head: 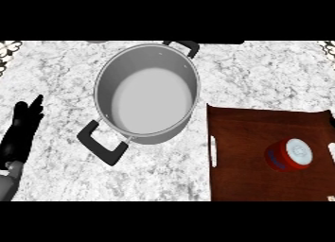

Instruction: Pick the can from the tray and place it in the pot

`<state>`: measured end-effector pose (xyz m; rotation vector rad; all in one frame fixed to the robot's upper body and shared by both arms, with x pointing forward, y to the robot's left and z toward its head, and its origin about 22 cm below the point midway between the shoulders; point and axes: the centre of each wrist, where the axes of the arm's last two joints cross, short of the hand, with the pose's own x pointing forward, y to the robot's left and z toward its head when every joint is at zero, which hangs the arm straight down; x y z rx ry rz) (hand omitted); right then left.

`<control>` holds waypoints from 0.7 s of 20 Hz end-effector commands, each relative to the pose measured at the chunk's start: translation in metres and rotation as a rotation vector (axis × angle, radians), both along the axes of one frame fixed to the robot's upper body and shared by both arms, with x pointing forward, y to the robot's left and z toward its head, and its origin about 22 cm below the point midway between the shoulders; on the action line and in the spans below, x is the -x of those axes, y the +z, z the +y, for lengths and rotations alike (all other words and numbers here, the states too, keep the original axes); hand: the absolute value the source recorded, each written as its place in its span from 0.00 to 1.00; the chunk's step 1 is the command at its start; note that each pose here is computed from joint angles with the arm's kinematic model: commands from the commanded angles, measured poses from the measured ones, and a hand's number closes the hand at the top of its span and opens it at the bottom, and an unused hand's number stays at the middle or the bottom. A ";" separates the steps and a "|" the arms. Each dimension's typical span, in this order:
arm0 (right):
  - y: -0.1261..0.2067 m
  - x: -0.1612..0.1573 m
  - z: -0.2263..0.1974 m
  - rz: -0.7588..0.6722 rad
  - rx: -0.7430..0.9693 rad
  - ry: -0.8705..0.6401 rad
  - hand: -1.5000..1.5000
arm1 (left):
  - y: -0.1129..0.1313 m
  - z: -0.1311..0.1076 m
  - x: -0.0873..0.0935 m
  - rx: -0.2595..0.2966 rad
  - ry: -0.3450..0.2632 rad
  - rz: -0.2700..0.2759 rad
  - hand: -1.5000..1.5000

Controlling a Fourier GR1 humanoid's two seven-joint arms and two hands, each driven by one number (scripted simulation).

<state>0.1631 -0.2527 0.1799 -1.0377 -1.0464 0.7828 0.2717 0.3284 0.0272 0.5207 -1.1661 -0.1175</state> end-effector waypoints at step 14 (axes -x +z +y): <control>-0.001 -0.028 0.014 0.243 -0.002 -0.125 0.00 | 0.004 -0.017 -0.003 0.012 0.013 0.002 0.50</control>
